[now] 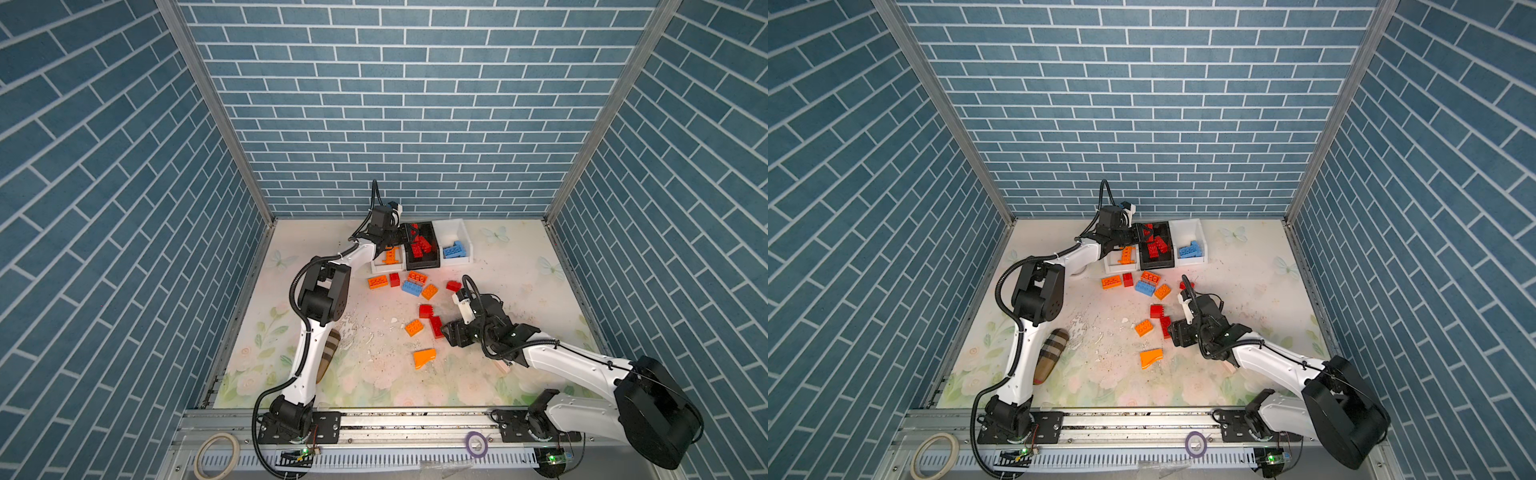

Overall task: Sort the legos into containers by color
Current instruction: Place the lego in the container.

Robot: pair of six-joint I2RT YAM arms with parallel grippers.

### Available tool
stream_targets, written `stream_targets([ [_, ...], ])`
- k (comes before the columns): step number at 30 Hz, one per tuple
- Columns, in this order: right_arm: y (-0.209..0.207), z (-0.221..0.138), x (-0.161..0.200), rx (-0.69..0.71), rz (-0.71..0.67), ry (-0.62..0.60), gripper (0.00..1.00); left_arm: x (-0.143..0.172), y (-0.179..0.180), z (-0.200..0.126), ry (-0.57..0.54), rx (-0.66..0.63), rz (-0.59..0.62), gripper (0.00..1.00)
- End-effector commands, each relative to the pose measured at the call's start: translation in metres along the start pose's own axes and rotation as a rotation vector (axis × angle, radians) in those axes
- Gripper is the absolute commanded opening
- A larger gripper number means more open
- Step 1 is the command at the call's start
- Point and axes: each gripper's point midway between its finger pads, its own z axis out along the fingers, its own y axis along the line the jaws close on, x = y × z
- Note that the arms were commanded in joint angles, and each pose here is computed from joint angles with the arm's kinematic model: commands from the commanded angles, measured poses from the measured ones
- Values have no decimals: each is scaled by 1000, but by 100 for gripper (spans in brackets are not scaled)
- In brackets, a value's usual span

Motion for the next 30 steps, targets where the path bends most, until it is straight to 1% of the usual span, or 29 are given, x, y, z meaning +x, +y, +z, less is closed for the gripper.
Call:
stream_targets([
  [1,8,1,-16,-8,-14,-34,75,-5,0,0,-1,0,1,38],
  [6,12,8,-14,-11,-27,-17,75,-11,-7,-8,-9,-9,23,53],
  [10,16,15,-13,-2,-34,6,75,-21,-14,-19,-29,-24,49,60],
  [15,18,26,-7,49,-59,47,74,-32,-32,-40,-57,-14,77,61],
  [19,19,32,-4,91,-82,68,73,-35,-42,-61,-84,-24,105,62],
  [24,17,35,-2,115,-74,67,71,-24,-44,-89,-101,-58,129,63],
  [30,16,43,1,127,-72,89,66,5,-38,-126,-119,-109,140,64],
])
